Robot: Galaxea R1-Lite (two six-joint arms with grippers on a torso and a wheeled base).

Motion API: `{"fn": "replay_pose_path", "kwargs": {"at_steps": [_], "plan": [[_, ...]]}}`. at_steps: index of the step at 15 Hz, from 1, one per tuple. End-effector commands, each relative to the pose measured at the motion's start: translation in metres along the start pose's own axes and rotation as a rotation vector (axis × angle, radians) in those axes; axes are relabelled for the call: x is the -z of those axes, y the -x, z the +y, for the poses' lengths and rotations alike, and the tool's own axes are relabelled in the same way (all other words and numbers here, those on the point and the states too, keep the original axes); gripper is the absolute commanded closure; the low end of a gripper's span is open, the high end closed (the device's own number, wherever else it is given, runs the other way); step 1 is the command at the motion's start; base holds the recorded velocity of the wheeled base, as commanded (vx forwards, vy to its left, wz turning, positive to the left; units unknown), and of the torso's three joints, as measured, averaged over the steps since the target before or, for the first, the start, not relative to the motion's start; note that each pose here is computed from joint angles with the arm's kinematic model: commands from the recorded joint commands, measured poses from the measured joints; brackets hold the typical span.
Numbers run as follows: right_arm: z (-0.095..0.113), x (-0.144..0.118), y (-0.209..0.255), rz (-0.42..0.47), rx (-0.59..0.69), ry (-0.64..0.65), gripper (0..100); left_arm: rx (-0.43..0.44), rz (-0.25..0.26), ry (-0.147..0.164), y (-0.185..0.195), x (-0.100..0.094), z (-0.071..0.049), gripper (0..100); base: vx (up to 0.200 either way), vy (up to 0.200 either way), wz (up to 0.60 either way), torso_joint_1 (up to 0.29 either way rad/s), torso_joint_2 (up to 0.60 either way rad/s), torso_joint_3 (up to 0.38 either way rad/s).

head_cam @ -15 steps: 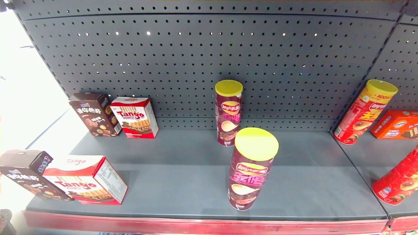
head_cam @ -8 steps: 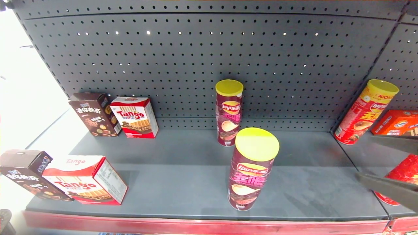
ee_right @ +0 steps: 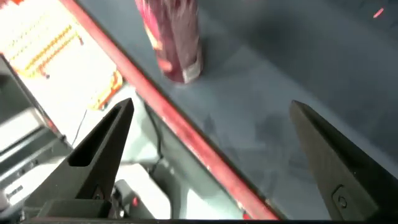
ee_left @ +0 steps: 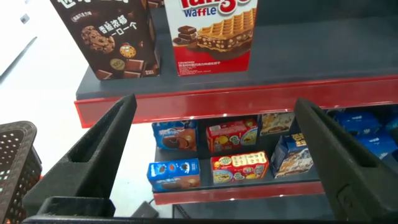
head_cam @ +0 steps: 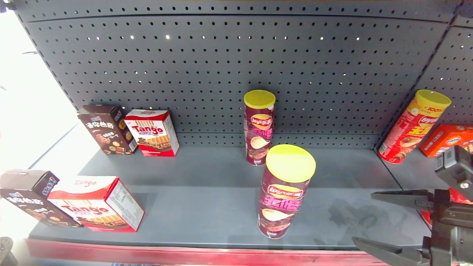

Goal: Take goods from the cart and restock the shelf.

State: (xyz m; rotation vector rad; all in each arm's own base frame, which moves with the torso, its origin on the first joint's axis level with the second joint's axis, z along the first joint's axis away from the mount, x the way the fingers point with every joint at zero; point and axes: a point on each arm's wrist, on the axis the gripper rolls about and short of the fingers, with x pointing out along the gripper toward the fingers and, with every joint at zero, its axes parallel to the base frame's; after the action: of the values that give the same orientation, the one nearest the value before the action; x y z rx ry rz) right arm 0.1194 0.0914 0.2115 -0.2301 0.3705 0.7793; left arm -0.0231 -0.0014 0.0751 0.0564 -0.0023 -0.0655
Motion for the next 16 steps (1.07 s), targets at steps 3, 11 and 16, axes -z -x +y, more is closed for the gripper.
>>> {"fn": "replay_pose_path", "kwargs": {"at_steps": [3, 11, 16], "plan": [[-0.002, 0.006, -0.02, 0.081, 0.002, -0.009, 0, -0.001, 0.004, 0.001, 0.0, 0.0, 0.0, 0, 0.0, 0.0, 0.0, 0.0, 0.0, 0.0], [-0.008, 0.002, -0.052, 0.152, 0.037, -0.013, 0, 0.001, 0.003, 0.0, 0.0, 0.0, 0.0, 0, 0.0, 0.0, 0.0, 0.0, 0.0, 0.0], [-0.01, -0.007, -0.074, 0.172, 0.027, -0.008, 0, 0.001, 0.003, 0.0, 0.0, 0.0, 0.0, 0, 0.0, 0.0, 0.0, 0.0, 0.0, 0.0]]}}
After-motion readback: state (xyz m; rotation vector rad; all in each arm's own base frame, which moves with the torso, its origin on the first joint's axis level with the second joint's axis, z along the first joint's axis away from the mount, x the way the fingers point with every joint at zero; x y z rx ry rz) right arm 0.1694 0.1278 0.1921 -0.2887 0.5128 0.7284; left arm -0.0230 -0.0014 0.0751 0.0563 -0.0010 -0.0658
